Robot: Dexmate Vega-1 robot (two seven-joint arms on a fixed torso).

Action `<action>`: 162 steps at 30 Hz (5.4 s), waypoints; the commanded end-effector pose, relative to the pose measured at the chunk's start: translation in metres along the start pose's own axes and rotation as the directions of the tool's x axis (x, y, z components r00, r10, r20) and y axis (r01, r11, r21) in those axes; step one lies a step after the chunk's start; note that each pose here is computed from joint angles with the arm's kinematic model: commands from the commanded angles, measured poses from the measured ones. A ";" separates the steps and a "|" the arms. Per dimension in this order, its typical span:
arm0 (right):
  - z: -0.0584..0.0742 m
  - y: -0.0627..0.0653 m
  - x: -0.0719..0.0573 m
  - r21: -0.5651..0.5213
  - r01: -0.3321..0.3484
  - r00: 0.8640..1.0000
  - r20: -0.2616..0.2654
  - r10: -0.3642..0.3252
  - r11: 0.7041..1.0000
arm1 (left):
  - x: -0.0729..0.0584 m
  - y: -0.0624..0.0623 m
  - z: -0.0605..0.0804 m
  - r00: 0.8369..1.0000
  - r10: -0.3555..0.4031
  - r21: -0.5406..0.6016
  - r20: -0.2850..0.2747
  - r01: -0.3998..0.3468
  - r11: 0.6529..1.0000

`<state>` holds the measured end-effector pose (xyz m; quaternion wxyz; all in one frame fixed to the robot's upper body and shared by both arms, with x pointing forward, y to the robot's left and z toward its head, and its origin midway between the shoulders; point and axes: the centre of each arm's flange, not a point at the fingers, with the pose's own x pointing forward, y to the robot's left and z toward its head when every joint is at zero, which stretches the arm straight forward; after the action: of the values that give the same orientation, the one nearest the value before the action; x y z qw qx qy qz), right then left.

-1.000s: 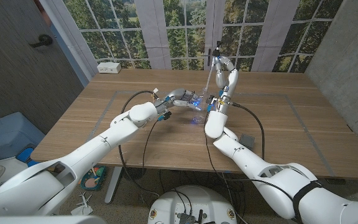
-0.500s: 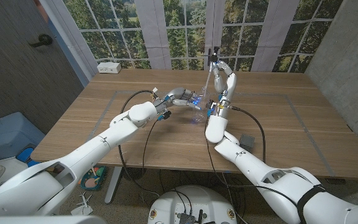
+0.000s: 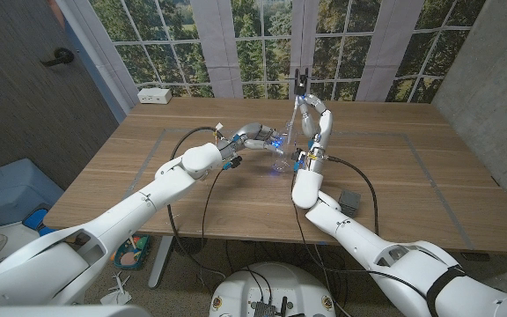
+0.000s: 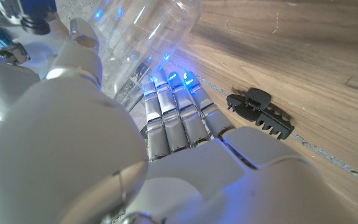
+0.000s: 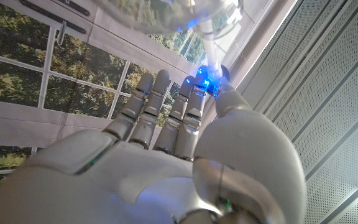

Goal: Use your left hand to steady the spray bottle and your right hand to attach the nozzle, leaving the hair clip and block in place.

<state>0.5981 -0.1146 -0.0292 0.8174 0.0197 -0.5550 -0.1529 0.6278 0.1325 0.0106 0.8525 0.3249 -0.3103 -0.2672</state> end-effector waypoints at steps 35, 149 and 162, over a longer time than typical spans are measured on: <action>-0.016 -0.038 -0.039 0.031 -0.043 0.996 -0.078 0.045 0.999 | -0.001 -0.004 0.010 0.999 0.031 0.073 -0.009 -0.030 0.997; 0.060 -0.059 -0.003 -0.508 -0.497 0.839 -0.074 0.540 0.703 | 0.003 -0.028 0.001 0.996 0.087 0.204 -0.035 -0.078 0.976; 0.053 -0.063 0.003 -0.507 -0.457 0.875 -0.106 0.473 0.731 | 0.001 -0.029 0.004 0.996 0.091 0.201 -0.024 -0.084 0.976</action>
<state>0.5303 -0.1630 -0.0212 0.7840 -0.3505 -0.5079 -0.0671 0.6210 0.1120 -0.0077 0.8316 0.4022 -0.3314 -0.1921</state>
